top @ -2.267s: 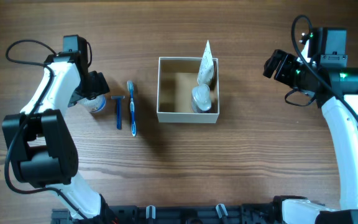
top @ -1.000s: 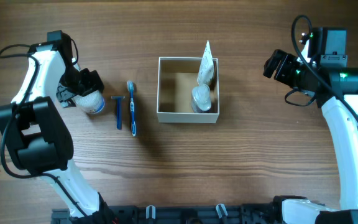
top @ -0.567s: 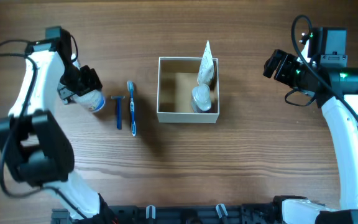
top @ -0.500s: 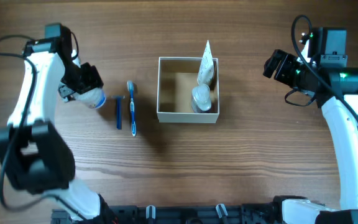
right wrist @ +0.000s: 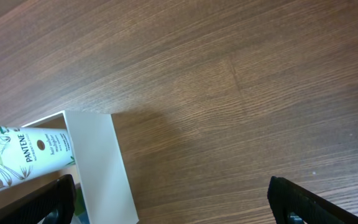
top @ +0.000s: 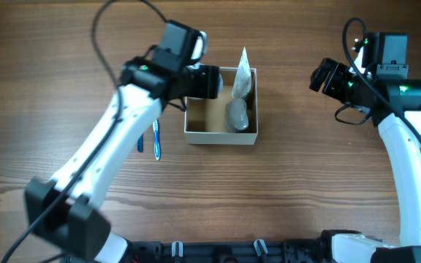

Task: Pack container
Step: 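Carry the tub with the left gripper and place it in the box, then move the left gripper down to the blue razor and grasp it, then carry the razor with the left gripper and drop it into the box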

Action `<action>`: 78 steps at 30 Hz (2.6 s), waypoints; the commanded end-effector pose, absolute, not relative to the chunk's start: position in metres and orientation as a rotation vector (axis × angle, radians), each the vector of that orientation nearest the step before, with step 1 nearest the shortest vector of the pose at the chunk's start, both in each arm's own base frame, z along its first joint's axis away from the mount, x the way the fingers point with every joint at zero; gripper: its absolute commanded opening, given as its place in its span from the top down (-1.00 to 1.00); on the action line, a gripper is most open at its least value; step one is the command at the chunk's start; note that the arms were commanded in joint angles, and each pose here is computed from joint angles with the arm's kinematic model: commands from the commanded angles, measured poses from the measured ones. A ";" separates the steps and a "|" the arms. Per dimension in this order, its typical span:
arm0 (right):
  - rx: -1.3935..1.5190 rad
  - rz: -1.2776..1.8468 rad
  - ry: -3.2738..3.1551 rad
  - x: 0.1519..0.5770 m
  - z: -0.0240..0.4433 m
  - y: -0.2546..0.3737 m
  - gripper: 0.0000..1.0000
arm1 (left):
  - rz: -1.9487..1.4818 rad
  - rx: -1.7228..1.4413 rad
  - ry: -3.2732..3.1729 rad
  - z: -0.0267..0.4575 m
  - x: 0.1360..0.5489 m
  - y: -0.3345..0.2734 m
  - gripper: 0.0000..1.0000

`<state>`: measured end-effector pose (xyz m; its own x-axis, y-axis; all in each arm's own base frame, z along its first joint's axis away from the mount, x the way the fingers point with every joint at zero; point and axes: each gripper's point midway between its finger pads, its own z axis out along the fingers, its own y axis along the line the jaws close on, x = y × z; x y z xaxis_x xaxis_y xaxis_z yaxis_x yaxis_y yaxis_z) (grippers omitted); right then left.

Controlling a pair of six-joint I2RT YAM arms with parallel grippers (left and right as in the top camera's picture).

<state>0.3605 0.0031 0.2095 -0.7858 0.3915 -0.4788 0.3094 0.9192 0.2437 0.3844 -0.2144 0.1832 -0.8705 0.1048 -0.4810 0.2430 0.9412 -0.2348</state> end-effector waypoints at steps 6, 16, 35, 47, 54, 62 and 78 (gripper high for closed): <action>0.505 0.215 2.534 0.363 0.211 0.004 -0.99 | -0.240 0.204 2.754 0.090 0.413 -0.218 -0.51; 0.505 0.215 2.534 0.363 0.211 0.004 -1.00 | -0.249 0.199 2.723 0.084 0.424 -0.222 -0.91; 0.505 0.215 2.534 0.363 0.211 0.004 -0.99 | -0.032 -0.373 2.898 0.147 0.360 -0.036 -0.97; 0.505 0.215 2.534 0.363 0.211 0.004 -1.00 | -0.072 -0.368 3.089 0.030 0.334 -0.023 -0.20; 0.505 0.215 2.534 0.363 0.211 0.004 -1.00 | -0.072 -0.360 3.064 0.006 0.333 -0.022 -0.13; 0.505 0.215 2.534 0.363 0.211 0.004 -1.00 | -0.082 -0.334 3.038 -0.011 0.331 -0.023 0.11; 0.505 0.215 2.534 0.363 0.211 0.004 -0.99 | -0.125 -0.228 2.866 0.091 0.359 -0.029 0.92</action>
<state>0.3605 0.0031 0.2095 -0.7858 0.3915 -0.4788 0.3094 0.9192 0.2437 0.3238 -0.0235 0.0198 -0.9796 -0.1943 -0.0516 -0.1911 0.9797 -0.0612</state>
